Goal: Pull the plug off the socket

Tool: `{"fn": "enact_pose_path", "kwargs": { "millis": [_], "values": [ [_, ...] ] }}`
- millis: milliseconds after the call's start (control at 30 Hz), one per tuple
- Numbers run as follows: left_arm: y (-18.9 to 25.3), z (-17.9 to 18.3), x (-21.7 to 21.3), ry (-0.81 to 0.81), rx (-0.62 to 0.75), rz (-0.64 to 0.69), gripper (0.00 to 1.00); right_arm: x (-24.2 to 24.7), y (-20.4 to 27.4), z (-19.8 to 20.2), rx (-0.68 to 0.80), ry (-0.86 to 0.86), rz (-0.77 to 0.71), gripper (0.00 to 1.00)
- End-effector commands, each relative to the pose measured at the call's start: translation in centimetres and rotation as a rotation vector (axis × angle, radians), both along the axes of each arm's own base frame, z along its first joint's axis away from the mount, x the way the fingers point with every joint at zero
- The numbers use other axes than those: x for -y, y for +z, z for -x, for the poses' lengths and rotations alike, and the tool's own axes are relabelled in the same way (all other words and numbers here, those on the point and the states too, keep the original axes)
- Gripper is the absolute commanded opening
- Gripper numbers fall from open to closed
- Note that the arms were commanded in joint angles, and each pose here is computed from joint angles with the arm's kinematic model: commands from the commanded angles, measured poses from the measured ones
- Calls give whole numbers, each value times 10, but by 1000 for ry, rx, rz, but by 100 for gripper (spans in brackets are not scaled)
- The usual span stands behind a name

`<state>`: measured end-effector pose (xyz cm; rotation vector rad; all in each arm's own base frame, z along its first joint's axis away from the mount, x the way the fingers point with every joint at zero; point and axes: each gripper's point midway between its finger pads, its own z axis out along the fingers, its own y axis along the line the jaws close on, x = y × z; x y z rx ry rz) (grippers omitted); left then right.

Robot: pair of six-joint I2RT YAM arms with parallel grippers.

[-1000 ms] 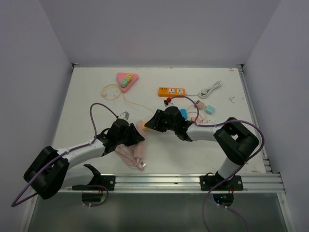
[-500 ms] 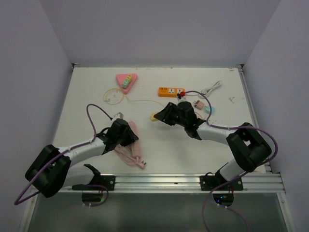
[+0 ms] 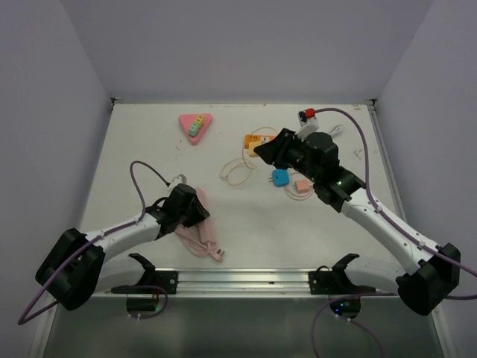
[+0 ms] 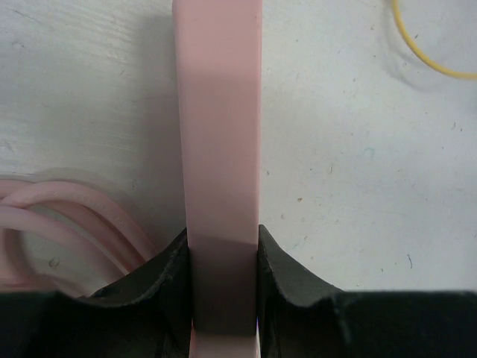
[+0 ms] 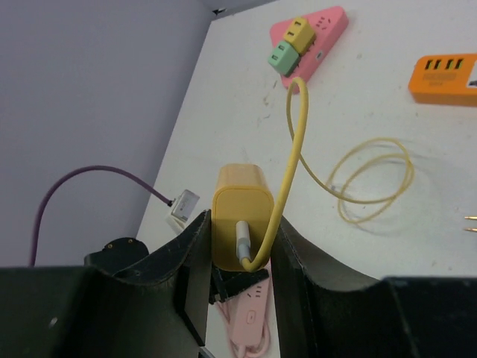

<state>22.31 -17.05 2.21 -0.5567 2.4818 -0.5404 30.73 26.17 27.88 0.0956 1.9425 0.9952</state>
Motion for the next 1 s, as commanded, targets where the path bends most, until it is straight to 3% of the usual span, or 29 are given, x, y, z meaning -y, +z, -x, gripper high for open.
{"fn": "enact_pose_path", "kwargs": {
  "millis": [0,367,700,867,967],
  "values": [
    [-16,14,-26,8,-47,-115,0,34,21,4,37,-78,104,0],
    [-17,14,-25,-8,-34,-97,0,130,77,2,157,-408,250,0],
    [-18,15,-24,-23,-31,-90,0,200,56,10,99,-698,334,0],
    [-17,14,-21,-31,-23,-81,0,207,51,12,100,-709,361,0],
    [-17,14,-18,-40,-25,-69,0,194,13,6,21,-645,401,0]
  ]
}}
